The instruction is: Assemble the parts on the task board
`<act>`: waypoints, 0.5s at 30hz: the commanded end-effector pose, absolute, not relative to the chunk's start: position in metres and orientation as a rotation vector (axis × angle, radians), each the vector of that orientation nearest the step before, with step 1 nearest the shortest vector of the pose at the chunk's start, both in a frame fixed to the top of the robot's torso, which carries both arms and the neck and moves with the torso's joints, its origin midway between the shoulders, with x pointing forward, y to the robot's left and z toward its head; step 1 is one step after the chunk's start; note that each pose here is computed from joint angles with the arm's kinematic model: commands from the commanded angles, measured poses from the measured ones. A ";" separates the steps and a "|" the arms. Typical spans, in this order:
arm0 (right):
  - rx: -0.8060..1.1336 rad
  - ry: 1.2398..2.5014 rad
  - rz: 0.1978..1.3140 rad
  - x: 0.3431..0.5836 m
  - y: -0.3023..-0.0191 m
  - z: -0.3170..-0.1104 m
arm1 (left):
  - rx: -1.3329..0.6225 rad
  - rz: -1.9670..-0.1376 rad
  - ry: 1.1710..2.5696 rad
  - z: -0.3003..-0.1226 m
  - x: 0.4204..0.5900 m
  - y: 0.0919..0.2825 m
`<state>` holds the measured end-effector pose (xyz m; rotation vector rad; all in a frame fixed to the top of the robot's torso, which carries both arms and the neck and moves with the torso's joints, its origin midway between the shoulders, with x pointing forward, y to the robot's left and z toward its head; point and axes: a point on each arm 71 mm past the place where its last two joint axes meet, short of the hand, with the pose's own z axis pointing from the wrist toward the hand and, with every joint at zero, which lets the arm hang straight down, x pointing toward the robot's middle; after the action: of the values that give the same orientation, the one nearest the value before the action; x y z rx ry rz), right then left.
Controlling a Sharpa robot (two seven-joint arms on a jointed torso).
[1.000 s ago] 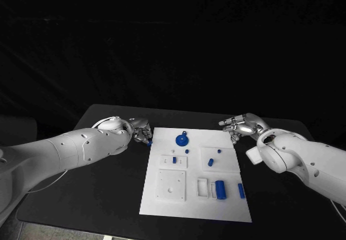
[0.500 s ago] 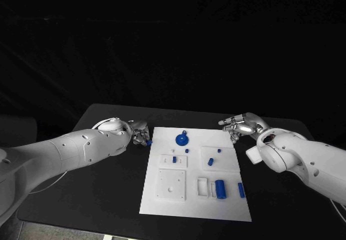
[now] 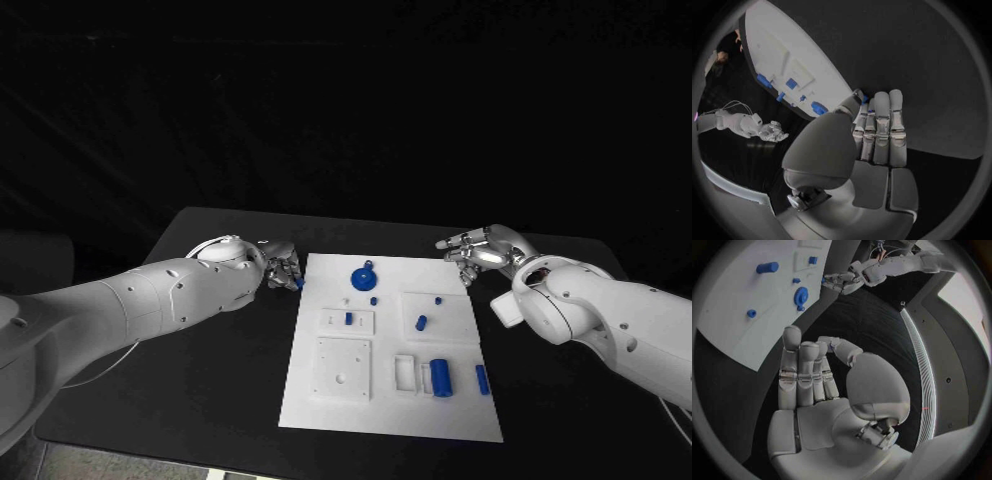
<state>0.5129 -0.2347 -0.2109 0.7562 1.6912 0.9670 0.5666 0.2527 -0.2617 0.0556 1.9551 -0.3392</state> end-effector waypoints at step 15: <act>0.737 1.704 0.982 0.511 -0.231 -0.210 | 0.024 -0.339 1.995 -0.272 0.565 0.248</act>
<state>0.5121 -0.2330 -0.2105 0.7540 1.6941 0.9714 0.5694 0.2509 -0.2631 0.0281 1.9552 -0.3376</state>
